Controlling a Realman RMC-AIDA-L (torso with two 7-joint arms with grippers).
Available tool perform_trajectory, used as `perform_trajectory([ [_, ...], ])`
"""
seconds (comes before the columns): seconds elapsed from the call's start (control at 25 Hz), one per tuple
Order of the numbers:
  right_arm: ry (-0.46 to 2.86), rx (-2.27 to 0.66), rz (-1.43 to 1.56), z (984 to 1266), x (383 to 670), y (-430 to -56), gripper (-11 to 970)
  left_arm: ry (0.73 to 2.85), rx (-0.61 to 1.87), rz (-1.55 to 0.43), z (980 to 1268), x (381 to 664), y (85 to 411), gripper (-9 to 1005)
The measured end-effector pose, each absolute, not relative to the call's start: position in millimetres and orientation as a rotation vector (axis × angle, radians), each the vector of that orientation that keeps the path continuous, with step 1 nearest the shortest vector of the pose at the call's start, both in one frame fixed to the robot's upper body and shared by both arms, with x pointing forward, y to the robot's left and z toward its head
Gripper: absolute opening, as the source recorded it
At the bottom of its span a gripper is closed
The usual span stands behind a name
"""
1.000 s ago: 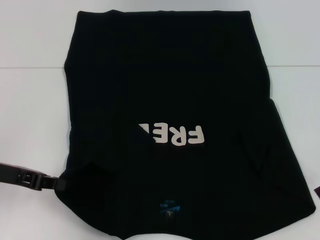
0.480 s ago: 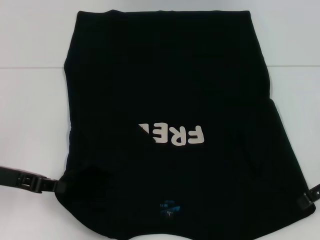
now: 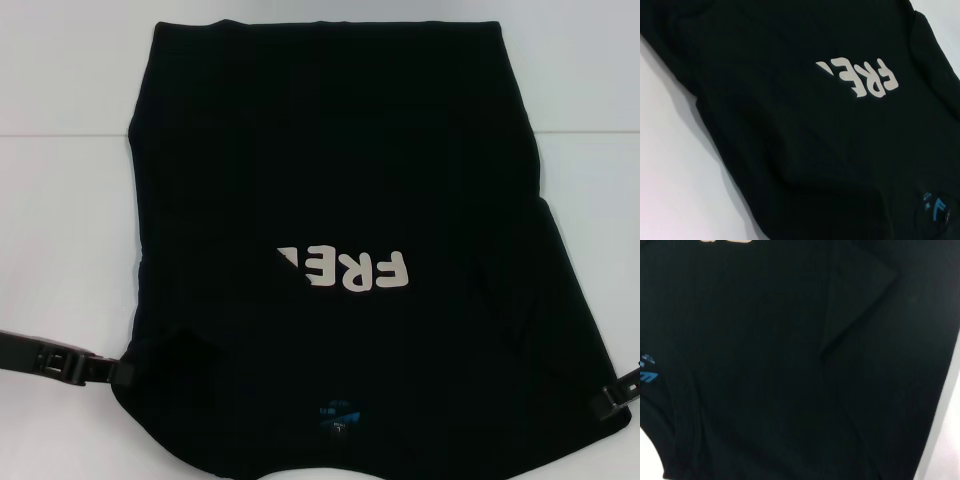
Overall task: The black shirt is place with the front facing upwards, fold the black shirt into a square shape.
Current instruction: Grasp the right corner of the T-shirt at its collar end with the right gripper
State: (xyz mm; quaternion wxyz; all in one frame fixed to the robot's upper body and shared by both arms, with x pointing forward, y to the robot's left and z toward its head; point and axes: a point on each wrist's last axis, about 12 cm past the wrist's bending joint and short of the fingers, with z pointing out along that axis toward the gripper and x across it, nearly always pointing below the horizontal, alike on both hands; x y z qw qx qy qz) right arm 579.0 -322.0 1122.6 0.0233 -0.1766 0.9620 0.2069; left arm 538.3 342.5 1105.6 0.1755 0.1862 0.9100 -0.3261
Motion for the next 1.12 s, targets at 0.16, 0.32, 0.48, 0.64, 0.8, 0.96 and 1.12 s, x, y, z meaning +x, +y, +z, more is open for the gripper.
perform_trajectory([
  [0.16,2.980,-0.544,0.652,1120.1,579.0,-320.0,938,2.578,0.529,-0.924,1105.5,538.2,342.4,30],
  [0.32,2.980,-0.547,0.657,1119.3,579.7,-317.8,936,2.579,0.530,-0.923,1105.5,538.2,342.3,30],
  [0.48,2.979,-0.550,0.657,1119.4,579.9,-317.5,881,2.579,0.532,-0.922,1105.5,538.2,342.2,31],
  [0.64,2.980,-0.554,0.651,1119.4,580.1,-317.7,800,2.579,0.534,-0.922,1105.5,538.3,342.2,31],
  [0.8,2.985,-0.552,0.643,1118.6,578.7,-320.7,803,2.580,0.536,-0.920,1105.5,538.4,342.1,31],
  [0.96,2.982,-0.558,0.642,1117.7,578.2,-321.1,805,2.578,0.537,-0.918,1105.5,538.7,342.0,31],
  [1.12,2.977,-0.573,0.643,1115.8,578.0,-318.3,805,2.579,0.538,-0.927,1103.9,538.0,341.5,31],
])
